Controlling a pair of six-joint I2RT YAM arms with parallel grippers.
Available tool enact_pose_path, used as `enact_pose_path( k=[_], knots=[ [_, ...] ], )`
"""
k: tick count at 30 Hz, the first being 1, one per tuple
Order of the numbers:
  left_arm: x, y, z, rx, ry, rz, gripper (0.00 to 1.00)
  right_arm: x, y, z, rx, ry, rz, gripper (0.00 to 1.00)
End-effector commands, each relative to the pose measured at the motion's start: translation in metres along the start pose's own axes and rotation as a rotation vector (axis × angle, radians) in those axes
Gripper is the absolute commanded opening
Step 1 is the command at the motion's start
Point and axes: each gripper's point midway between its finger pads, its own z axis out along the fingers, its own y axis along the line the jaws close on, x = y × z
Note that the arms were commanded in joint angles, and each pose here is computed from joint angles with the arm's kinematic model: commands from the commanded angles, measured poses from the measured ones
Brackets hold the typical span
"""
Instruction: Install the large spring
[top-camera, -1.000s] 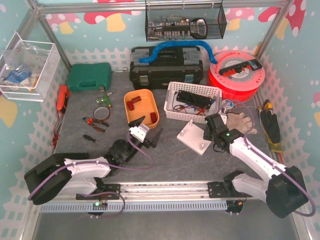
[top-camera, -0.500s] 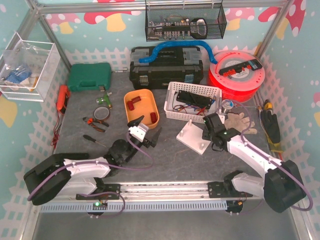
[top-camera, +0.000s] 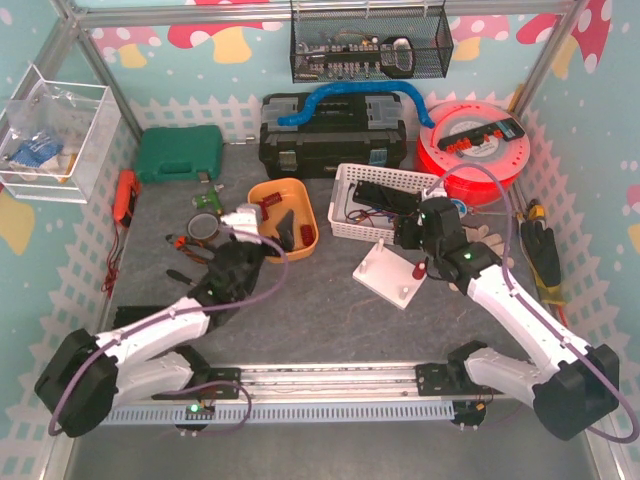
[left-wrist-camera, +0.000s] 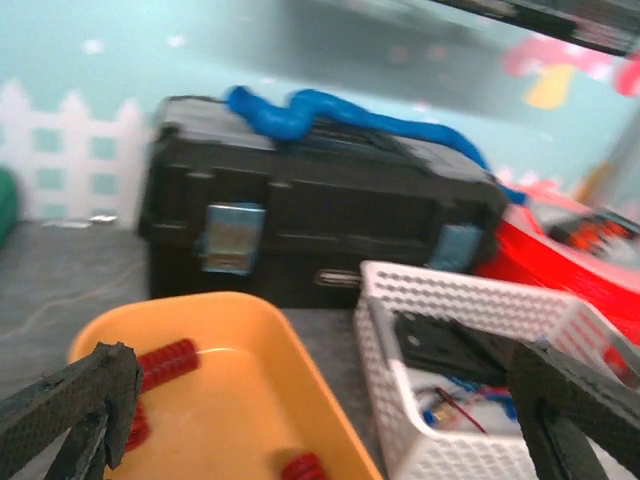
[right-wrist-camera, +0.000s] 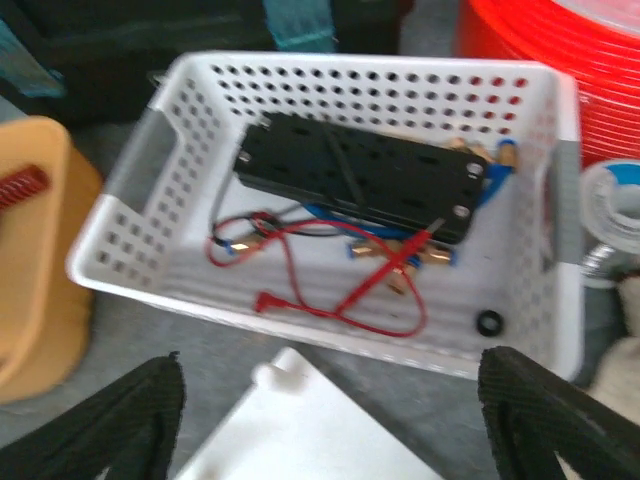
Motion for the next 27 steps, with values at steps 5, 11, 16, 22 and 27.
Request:
enact_pose_path(
  k=[5, 11, 16, 22, 27],
  knots=[
    [0.027, 0.075, 0.033, -0.313, 0.27, -0.216, 0.98, -0.026, 0.035, 0.006, -0.173, -0.115, -0.085, 0.92],
    [0.047, 0.089, 0.07, -0.472, 0.413, -0.23, 0.83, -0.002, 0.038, 0.016, -0.234, -0.117, -0.035, 0.93],
    [0.066, 0.096, 0.089, -0.521, 0.47, -0.306, 0.64, 0.001, 0.034, 0.015, -0.224, -0.128, -0.028, 0.94],
    [0.1, 0.115, 0.105, -0.641, 0.57, -0.317, 0.51, 0.002, 0.032, 0.009, -0.235, -0.163, -0.018, 0.94],
    [0.113, 0.123, 0.116, -0.709, 0.622, -0.275, 0.48, 0.002, 0.033, 0.008, -0.243, -0.166, -0.021, 0.93]
  ],
)
